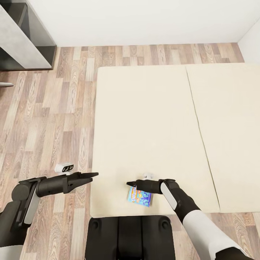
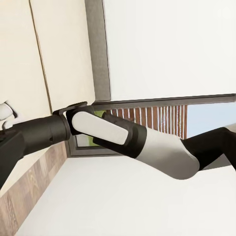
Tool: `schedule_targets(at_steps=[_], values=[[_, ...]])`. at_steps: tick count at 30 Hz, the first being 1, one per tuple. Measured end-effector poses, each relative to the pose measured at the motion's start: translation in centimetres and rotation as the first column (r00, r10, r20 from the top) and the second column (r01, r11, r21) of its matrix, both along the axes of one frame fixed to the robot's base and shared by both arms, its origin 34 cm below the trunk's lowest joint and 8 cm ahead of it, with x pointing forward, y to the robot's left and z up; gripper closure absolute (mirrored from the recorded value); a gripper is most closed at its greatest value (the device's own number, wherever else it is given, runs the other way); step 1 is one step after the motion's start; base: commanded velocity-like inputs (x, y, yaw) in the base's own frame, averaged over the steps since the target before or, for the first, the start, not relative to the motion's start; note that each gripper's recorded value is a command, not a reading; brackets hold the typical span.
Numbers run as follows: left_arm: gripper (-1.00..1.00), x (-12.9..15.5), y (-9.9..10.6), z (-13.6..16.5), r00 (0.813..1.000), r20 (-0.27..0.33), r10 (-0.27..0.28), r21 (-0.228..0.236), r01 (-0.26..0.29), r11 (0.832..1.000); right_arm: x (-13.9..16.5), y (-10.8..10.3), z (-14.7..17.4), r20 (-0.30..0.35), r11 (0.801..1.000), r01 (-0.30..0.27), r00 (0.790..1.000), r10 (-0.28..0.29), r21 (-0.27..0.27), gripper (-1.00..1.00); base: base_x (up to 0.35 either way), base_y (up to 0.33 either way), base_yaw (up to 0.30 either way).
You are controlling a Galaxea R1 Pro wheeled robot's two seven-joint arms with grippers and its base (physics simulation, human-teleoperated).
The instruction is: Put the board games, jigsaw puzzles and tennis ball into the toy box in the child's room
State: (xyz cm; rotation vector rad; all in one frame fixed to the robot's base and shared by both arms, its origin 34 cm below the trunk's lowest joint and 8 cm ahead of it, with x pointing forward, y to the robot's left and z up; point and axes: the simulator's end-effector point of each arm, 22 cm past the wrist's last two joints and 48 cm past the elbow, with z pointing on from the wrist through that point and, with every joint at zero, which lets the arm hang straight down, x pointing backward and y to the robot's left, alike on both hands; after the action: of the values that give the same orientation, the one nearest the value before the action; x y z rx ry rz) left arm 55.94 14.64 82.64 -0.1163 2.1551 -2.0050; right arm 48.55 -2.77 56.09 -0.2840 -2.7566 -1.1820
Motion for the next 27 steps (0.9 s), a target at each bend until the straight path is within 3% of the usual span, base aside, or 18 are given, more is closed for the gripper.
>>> schedule_targets(at_steps=[10, 27], values=[[-1.00, 0.01, -0.01, -0.03, 1.000, 0.000, 0.000, 0.000, 0.000, 1.000, 0.44, -0.42, -0.03, 0.003, 1.000, 0.020, 1.000, -0.020, 0.000, -1.00, 0.000, 0.000, 0.000], [-1.00, 0.02, -0.01, -0.04, 1.000, -0.001, 0.000, 0.000, 0.000, 1.000, 0.95, -0.81, -0.14, 0.033, 1.000, -0.003, 0.999, 0.003, -0.019, -1.00, 0.000, 0.000, 0.000]])
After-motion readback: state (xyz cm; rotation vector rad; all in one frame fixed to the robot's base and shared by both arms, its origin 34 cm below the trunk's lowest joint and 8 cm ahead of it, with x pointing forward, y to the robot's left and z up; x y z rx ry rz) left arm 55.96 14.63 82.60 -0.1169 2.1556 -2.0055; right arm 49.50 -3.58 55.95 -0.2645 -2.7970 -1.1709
